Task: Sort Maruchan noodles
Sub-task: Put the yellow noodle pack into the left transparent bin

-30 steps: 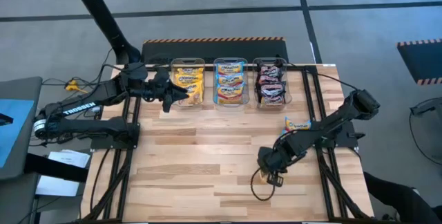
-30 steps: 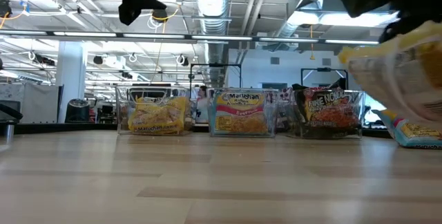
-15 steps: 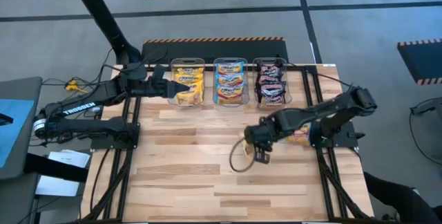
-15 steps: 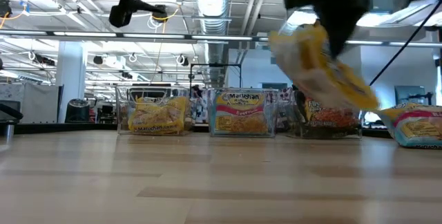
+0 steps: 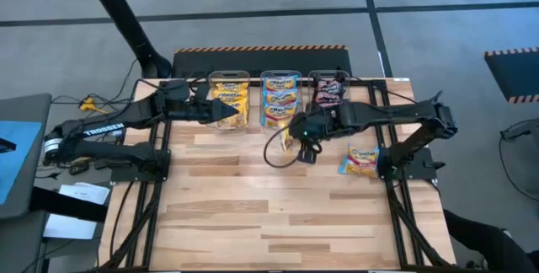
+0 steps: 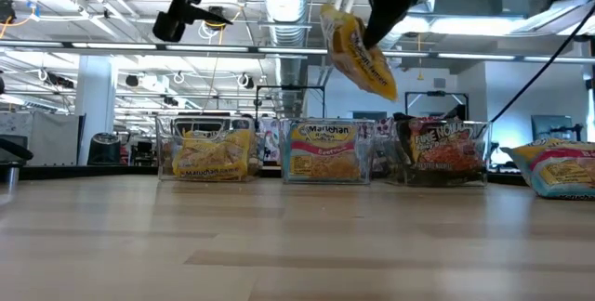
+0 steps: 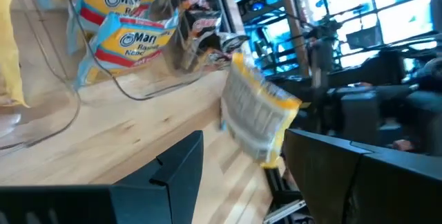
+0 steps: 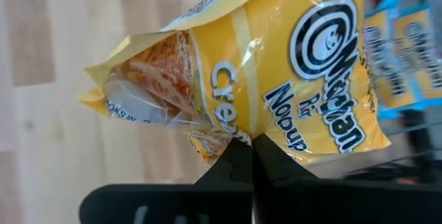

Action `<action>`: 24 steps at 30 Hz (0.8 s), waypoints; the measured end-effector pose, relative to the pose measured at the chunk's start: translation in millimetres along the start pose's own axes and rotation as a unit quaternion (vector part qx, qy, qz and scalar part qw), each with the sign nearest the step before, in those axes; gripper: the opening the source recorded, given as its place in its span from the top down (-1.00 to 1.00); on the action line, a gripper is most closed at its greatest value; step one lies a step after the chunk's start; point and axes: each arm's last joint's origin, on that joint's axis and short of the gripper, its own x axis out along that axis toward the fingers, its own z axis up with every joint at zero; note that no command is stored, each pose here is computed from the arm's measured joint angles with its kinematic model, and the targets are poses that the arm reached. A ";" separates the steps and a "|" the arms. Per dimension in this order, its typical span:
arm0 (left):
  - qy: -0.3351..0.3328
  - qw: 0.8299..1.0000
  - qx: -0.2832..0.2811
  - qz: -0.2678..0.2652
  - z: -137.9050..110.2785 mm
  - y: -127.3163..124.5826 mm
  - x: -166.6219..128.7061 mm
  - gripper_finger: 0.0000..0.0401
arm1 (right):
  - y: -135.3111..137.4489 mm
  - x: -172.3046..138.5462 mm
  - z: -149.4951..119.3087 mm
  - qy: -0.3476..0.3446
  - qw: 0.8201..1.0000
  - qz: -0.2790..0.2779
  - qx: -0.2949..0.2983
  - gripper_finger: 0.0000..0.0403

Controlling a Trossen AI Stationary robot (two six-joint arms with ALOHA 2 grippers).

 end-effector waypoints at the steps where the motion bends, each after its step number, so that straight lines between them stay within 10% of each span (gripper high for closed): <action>1: 0.001 1.000 0.000 0.002 -0.7 0.4 3.4 0.05 | -5.2 -0.5 1.7 -0.002 1.000 -0.007 0.000 0.98; 12: -0.011 1.000 0.005 -0.002 -2.5 4.1 39.9 0.05 | -54.2 6.1 5.1 0.000 0.996 -0.080 0.042 0.98; 24: -0.019 0.999 0.015 -0.026 -3.6 7.2 67.7 0.05 | -47.1 5.0 5.4 -0.002 0.997 -0.072 0.033 0.98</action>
